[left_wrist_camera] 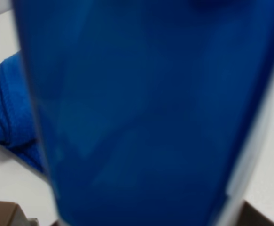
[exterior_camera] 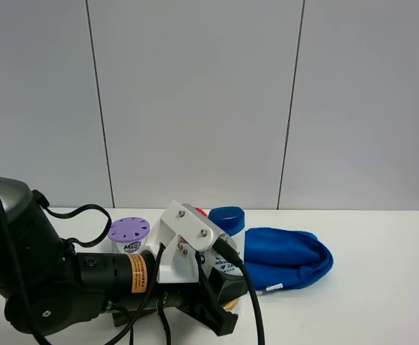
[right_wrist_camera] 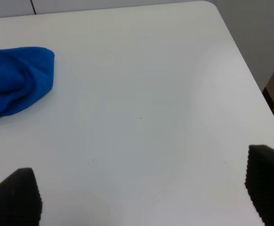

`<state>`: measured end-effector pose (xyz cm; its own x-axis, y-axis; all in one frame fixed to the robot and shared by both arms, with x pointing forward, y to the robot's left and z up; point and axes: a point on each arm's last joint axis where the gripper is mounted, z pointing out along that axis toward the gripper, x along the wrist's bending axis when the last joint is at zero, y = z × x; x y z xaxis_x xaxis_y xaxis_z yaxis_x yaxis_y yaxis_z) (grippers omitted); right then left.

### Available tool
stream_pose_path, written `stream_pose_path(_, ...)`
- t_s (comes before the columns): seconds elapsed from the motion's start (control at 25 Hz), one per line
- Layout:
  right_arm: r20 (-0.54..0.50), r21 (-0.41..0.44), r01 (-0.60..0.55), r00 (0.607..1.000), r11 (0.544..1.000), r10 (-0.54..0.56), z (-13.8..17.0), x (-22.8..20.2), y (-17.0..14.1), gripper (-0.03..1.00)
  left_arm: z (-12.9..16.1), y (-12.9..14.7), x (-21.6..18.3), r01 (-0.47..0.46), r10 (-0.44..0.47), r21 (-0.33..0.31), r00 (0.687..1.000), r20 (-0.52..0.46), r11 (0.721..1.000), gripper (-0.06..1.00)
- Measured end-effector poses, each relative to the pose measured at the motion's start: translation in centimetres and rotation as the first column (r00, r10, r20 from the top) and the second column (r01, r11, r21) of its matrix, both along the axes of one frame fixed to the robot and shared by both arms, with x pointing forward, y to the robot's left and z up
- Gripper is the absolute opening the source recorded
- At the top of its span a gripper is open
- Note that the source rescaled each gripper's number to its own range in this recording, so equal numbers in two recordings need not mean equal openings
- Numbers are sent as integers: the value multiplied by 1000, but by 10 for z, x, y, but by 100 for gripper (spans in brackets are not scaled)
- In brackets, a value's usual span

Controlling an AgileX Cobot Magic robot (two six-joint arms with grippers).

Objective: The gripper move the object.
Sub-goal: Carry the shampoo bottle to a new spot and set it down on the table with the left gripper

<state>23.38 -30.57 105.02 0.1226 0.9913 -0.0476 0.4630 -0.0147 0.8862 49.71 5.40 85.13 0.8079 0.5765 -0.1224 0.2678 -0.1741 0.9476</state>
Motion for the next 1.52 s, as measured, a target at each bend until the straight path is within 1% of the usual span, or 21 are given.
stream_pose_path(0.24, 0, 0, 0, 1000, 1000, 0, 0, 0, 0, 100, 0, 0, 0, -1, 1, -1, 1000, -2, 1000, 0)
stream_pose_path(0.36, 0, 0, 0, 1000, 1000, 0, 0, 0, 0, 100, 0, 0, 0, -6, 6, -14, 1000, -17, 1000, 3)
stream_pose_path(0.4, 0, 0, 0, 1000, 1000, 0, 0, 0, 0, 100, 2, 0, 0, -10, 9, -31, 1000, -22, 999, 5)
stream_pose_path(0.52, 0, 0, 0, 1000, 1000, 0, 0, 0, 0, 100, 8, -1, 1, -10, 9, -61, 1000, -11, 998, 16)
stream_pose_path(0.56, 0, 0, 0, 1000, 1000, 0, 0, 0, 0, 100, 9, -1, 1, -9, 9, -66, 1000, -7, 998, 21)
stream_pose_path(0.76, 0, 0, 0, 1000, 1000, 0, 0, 0, 0, 100, 9, -1, 1, -10, 9, -70, 1000, -8, 997, 48)
stream_pose_path(0.88, 0, 0, 0, 1000, 1000, 0, 0, 0, 0, 100, 11, -1, 1, -19, 18, -84, 1000, -22, 996, 58)
stream_pose_path(1.04, 0, 0, 0, 1000, 1000, 0, 0, 0, 0, 100, 12, -1, 1, -30, 26, -103, 999, -40, 994, 66)
stream_pose_path(1.16, 0, 0, 0, 1000, 1000, 0, 0, 0, 0, 100, 12, -1, 2, -32, 27, -107, 999, -42, 994, 70)
stream_pose_path(1.32, 0, 0, 0, 1000, 1000, 0, 0, 0, 0, 100, 14, -2, 2, -31, 27, -117, 999, -36, 993, 79)
stream_pose_path(1.52, 0, 0, 0, 1000, 1000, 0, 0, 0, 0, 100, 16, -2, 2, -30, 27, -125, 999, -29, 992, 81)
